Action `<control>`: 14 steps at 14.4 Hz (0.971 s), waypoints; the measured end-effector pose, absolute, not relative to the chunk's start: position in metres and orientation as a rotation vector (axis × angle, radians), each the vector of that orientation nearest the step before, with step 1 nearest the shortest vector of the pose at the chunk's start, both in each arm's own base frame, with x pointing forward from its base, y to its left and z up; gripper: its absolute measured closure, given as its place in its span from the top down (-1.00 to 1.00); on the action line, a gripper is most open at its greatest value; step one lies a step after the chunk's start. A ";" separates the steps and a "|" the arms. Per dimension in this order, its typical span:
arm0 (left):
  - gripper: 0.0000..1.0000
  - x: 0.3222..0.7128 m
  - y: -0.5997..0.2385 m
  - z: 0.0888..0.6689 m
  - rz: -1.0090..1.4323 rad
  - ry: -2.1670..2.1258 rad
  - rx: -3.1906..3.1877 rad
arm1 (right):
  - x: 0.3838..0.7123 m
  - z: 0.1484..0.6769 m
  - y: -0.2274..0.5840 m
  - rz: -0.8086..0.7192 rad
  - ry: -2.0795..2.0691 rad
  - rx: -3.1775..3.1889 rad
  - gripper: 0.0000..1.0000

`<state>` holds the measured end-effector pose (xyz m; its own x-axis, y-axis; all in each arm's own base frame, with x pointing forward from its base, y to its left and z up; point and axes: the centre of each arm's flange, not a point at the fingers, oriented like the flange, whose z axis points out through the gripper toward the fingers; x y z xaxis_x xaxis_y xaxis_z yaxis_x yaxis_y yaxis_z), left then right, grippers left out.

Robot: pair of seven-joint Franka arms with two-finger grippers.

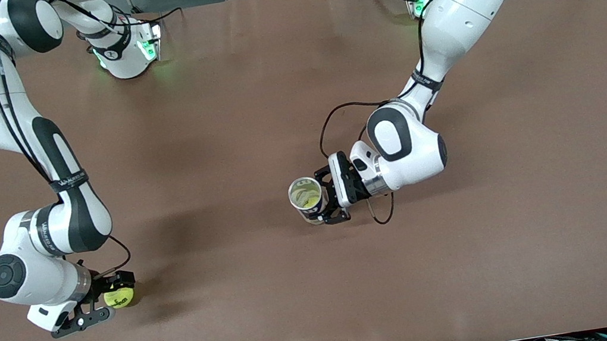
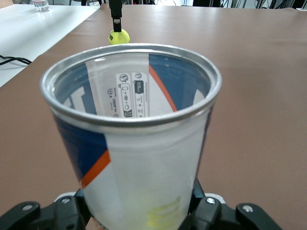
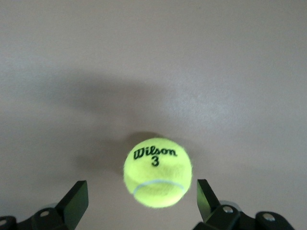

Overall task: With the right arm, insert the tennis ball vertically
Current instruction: 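Move the right gripper to the second yellow tennis ball, then close the right gripper on the second ball and lift it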

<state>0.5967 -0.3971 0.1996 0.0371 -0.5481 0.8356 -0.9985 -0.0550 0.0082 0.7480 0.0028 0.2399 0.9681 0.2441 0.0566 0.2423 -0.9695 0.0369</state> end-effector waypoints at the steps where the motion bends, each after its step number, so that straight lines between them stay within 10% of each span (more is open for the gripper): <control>1: 0.54 0.597 -0.397 0.200 0.896 -1.579 1.676 | 0.749 0.235 0.000 0.102 0.389 3.084 1.00; 14: 0.54 0.597 -0.397 0.200 0.896 -1.579 1.676 | 0.751 0.215 0.000 0.119 0.469 3.021 0.94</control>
